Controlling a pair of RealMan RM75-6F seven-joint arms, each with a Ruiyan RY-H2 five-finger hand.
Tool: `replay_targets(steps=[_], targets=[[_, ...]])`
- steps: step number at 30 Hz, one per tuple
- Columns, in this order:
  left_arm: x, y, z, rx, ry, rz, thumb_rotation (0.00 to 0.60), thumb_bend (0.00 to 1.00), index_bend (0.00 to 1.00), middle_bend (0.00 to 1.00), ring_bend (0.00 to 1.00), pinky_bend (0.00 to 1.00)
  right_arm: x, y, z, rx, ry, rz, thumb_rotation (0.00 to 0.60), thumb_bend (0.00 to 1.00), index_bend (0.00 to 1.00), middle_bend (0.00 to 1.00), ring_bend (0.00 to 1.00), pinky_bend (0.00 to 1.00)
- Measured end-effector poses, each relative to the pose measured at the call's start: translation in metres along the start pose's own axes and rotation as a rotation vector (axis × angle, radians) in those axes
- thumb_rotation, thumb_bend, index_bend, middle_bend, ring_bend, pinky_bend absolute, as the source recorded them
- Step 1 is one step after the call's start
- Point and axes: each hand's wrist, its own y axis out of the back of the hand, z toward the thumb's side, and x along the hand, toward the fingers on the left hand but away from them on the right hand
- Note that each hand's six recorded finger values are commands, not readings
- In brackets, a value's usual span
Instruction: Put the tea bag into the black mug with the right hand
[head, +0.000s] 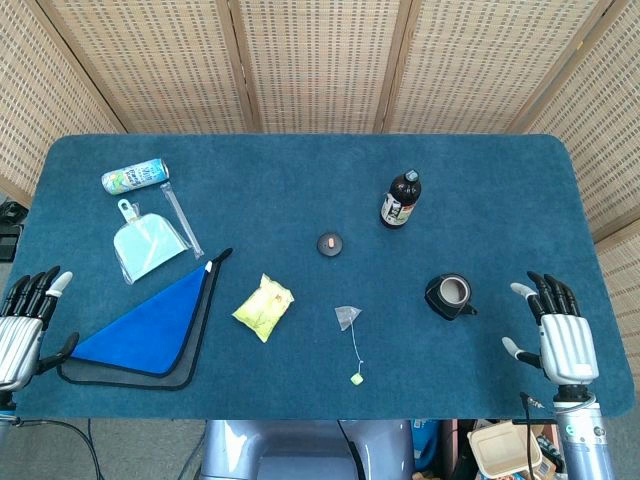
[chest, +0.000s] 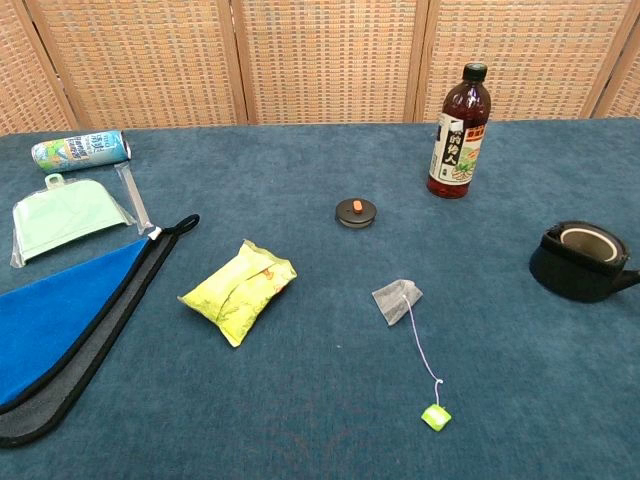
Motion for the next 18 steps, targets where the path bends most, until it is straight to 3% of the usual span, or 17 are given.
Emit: replay_targets(steps=[18], targets=[[-0.0007, 0.0011, -0.0012, 0.005, 0.012, 0.000, 0.600, 0.38, 0.00, 0.00, 0.00, 0.00, -0.0026, -0.0004, -0.0001, -0.016, 0.009, -0.003, 0.600, 0.22, 0.25, 0.17, 0.09, 0.14]])
